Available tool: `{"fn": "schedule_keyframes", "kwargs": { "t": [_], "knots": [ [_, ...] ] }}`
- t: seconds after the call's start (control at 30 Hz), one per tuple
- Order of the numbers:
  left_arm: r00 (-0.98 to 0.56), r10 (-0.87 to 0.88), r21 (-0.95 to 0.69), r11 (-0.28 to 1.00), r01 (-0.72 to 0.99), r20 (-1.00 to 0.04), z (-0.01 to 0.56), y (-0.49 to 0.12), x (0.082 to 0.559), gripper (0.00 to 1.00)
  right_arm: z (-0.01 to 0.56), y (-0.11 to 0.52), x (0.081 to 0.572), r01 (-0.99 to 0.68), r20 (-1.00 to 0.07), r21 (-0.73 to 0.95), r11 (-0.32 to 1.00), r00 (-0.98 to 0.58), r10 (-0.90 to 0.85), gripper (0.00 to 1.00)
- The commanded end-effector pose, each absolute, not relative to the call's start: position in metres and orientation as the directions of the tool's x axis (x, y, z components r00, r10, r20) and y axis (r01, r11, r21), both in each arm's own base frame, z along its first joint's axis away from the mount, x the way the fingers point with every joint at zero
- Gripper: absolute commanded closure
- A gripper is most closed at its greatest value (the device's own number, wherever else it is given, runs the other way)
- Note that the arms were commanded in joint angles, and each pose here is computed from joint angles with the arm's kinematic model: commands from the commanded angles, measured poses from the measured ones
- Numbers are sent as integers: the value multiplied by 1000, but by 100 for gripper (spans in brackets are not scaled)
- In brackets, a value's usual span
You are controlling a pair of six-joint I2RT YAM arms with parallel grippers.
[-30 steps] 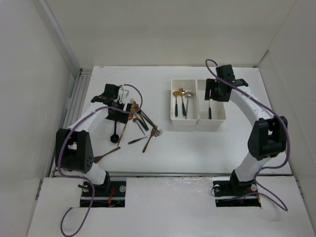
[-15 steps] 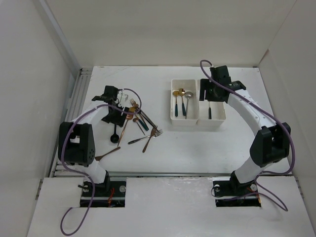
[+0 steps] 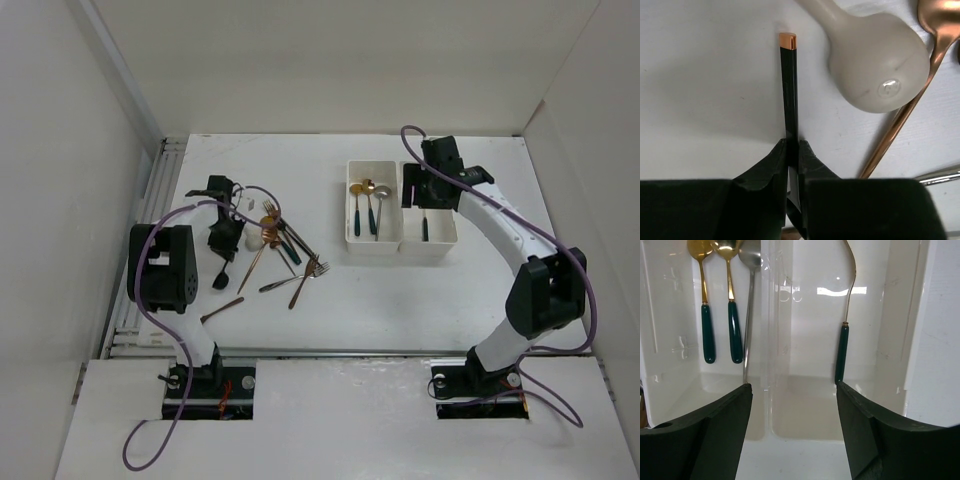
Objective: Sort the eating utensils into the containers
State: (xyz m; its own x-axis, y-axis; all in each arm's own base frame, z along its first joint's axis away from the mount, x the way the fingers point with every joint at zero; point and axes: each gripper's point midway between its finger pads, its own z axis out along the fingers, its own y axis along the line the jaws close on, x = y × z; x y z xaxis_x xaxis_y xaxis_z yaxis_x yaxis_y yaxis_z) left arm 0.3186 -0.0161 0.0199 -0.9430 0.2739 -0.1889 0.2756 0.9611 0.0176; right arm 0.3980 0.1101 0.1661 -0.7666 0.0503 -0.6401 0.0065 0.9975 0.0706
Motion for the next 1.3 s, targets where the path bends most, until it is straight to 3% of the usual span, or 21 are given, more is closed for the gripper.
{"fn": "schedule_keyframes", "kwargs": {
  "t": [0.0, 0.13, 0.27, 0.33, 0.43, 0.47, 0.57, 0.6, 0.73, 0.87, 1.03, 1.27],
  "knots": [
    [-946, 244, -16, 967, 253, -215, 42, -15, 323, 100, 194, 114, 398, 6, -700, 79, 997, -712, 60, 26],
    [-914, 294, 24, 954, 299, -282, 75, -11, 336, 100, 208, 121, 396, -28, -717, 93, 995, -696, 47, 26],
    [-828, 395, 104, 916, 387, -398, 125, -8, 359, 100, 243, 155, 392, -191, -781, 124, 974, -624, -23, 26],
    [-733, 508, 181, 857, 482, -453, 155, -16, 368, 100, 258, 180, 385, -290, -805, 147, 945, -591, -56, 26],
    [-545, 708, 343, 700, 627, -449, 184, -38, 363, 100, 284, 214, 377, -451, -855, 139, 882, -504, -123, 24],
    [-410, 818, 423, 563, 710, -403, 190, -43, 362, 100, 300, 230, 371, -514, -881, 140, 846, -454, -131, 22],
    [-105, 942, 609, 288, 739, -318, 215, -59, 352, 100, 326, 253, 362, -646, -913, 164, 746, -386, -134, 20],
    [47, 975, 683, 119, 720, -219, 225, -62, 353, 100, 330, 257, 362, -661, -915, 170, 731, -382, -132, 19],
    [386, 923, 843, -207, 497, -1, 262, -91, 345, 100, 356, 259, 368, -685, -931, 176, 707, -348, -106, 18],
    [588, 808, 871, -317, 375, 41, 283, -132, 325, 100, 348, 274, 364, -732, -916, 224, 644, -383, -117, 20],
    [787, 607, 853, -465, 238, 111, 279, -179, 292, 100, 322, 339, 325, -830, -874, 326, 453, -447, -189, 22],
    [816, 533, 857, -506, 96, 224, 272, -198, 280, 100, 305, 381, 306, -821, -826, 455, 344, -534, -180, 23]
  ]
}}
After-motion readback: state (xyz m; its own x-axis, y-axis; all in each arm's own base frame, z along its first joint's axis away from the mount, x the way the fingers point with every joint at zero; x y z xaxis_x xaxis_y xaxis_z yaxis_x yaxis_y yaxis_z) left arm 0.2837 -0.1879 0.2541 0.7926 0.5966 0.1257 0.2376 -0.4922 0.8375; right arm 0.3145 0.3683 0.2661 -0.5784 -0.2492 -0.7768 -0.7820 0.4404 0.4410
